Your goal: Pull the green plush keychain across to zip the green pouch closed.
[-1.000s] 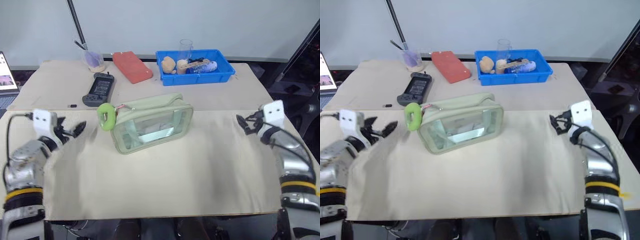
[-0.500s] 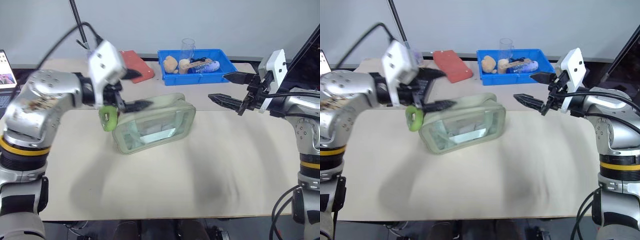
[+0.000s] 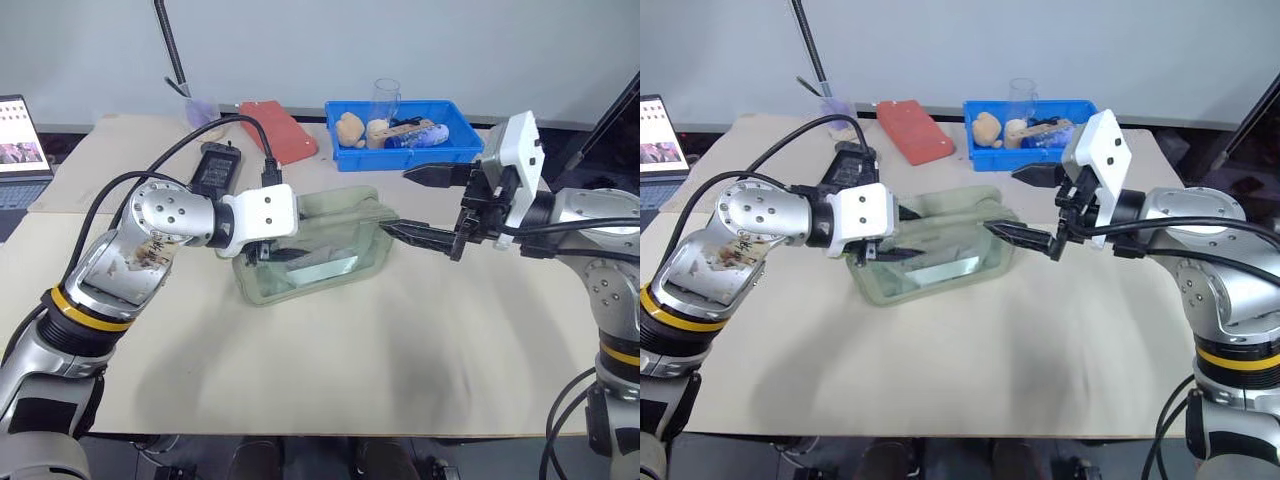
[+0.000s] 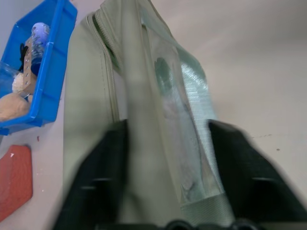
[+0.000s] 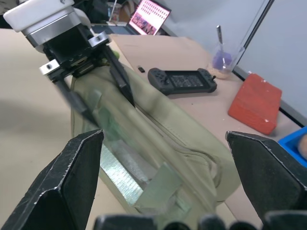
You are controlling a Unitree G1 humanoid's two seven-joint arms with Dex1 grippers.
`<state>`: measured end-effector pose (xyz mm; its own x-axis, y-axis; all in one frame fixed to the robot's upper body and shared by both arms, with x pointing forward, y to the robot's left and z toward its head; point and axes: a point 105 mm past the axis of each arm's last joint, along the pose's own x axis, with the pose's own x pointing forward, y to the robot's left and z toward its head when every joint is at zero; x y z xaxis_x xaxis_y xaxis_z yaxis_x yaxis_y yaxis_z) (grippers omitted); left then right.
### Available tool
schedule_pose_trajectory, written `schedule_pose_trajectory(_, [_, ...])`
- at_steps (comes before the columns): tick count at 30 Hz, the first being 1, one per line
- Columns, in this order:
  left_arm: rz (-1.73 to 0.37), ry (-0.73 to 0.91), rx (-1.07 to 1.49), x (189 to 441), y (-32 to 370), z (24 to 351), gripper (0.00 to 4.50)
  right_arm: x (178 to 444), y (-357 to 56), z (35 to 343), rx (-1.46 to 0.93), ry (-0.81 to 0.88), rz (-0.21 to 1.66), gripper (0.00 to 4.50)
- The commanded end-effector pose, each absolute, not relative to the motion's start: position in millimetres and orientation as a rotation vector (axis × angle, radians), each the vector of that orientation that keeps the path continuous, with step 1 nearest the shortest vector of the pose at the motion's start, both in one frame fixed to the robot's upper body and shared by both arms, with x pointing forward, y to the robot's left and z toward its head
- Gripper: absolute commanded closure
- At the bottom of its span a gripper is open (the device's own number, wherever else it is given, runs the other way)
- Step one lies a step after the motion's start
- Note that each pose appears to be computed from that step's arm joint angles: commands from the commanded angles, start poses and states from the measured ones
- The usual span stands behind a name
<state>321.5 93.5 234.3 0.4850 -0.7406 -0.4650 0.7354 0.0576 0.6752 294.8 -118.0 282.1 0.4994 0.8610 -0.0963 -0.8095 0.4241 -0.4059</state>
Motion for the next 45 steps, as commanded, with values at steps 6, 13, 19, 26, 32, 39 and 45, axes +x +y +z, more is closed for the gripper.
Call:
schedule_pose_trajectory(6, [-1.131,-0.078,1.113,324.4,92.6,242.9,4.47,291.3,-124.9,292.9,-0.493,-0.154,1.018,0.00])
schedule_pose_trajectory(13, [-1.229,-0.267,1.181,330.1,100.4,265.7,4.47,285.9,-133.2,300.0,-0.535,-0.130,1.052,0.00])
schedule_pose_trajectory(19, [-1.302,-0.301,1.245,335.7,102.2,256.6,4.47,280.0,-130.7,288.7,-0.563,-0.083,1.093,0.00])
schedule_pose_trajectory(26, [-1.413,-0.357,1.217,342.7,77.1,254.9,4.47,277.6,-144.8,271.1,-0.574,-0.044,1.029,0.00])
schedule_pose_trajectory(32, [-1.393,-0.292,1.227,341.4,97.6,248.2,4.47,273.9,-148.5,274.6,-0.552,-0.056,1.004,0.00])
schedule_pose_trajectory(39, [-1.361,-0.236,1.181,333.7,104.0,243.9,4.47,280.6,-148.7,271.9,-0.553,-0.049,1.010,0.00])
schedule_pose_trajectory(45, [-1.298,-0.213,1.158,332.7,107.6,245.0,4.47,287.4,-147.2,270.5,-0.551,-0.044,1.022,0.00])
